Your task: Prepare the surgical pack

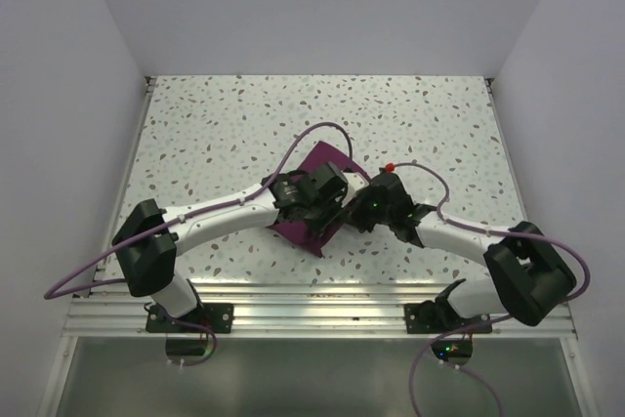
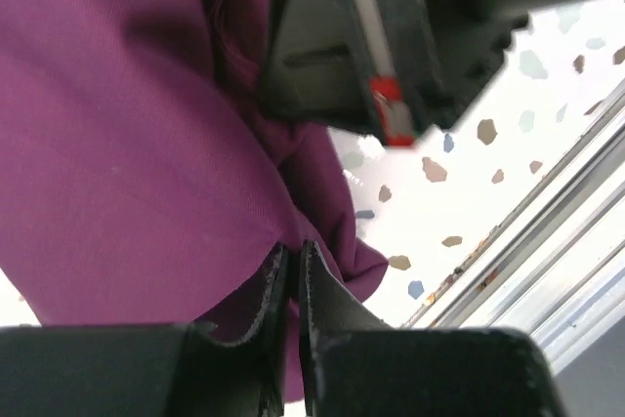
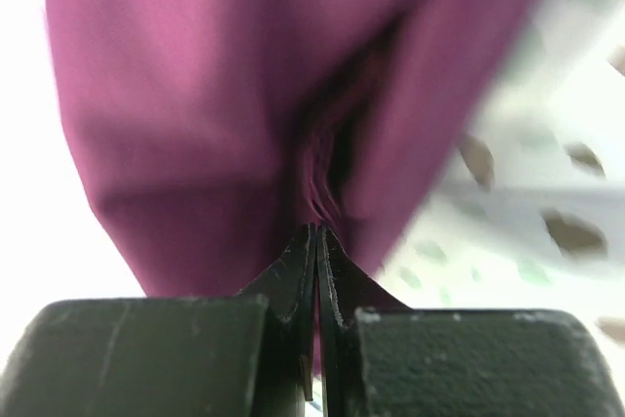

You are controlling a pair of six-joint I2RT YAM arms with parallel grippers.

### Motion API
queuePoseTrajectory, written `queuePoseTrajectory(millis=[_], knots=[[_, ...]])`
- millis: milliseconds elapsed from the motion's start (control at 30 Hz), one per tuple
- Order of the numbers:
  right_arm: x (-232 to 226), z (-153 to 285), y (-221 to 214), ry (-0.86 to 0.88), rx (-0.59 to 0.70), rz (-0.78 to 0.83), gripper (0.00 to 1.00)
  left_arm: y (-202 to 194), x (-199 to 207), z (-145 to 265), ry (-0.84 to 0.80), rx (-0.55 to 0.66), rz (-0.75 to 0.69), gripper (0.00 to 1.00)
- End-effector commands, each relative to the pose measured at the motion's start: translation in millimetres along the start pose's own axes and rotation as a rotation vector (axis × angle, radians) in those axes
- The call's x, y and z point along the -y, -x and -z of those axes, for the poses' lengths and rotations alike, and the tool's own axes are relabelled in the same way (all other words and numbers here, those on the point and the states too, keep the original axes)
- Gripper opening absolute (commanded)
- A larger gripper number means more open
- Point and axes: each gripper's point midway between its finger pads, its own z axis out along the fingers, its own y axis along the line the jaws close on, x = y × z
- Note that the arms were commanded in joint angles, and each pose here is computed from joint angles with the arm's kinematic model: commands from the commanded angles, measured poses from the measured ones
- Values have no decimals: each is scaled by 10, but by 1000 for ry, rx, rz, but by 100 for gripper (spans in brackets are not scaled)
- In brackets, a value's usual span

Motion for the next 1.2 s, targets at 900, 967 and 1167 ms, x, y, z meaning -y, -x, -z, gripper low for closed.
queuePoseTrajectory(millis=[900,967,1167], knots=[[-321,412,781,-136,20,-29,69,285,94,75,-39,111,-8,0],[-366,299,784,-126,0,-69,69,286,88,70,-36,111,-10,0],[-457,101,867,-124,-12,-103,71,290,86,49,-32,112,-15,0]])
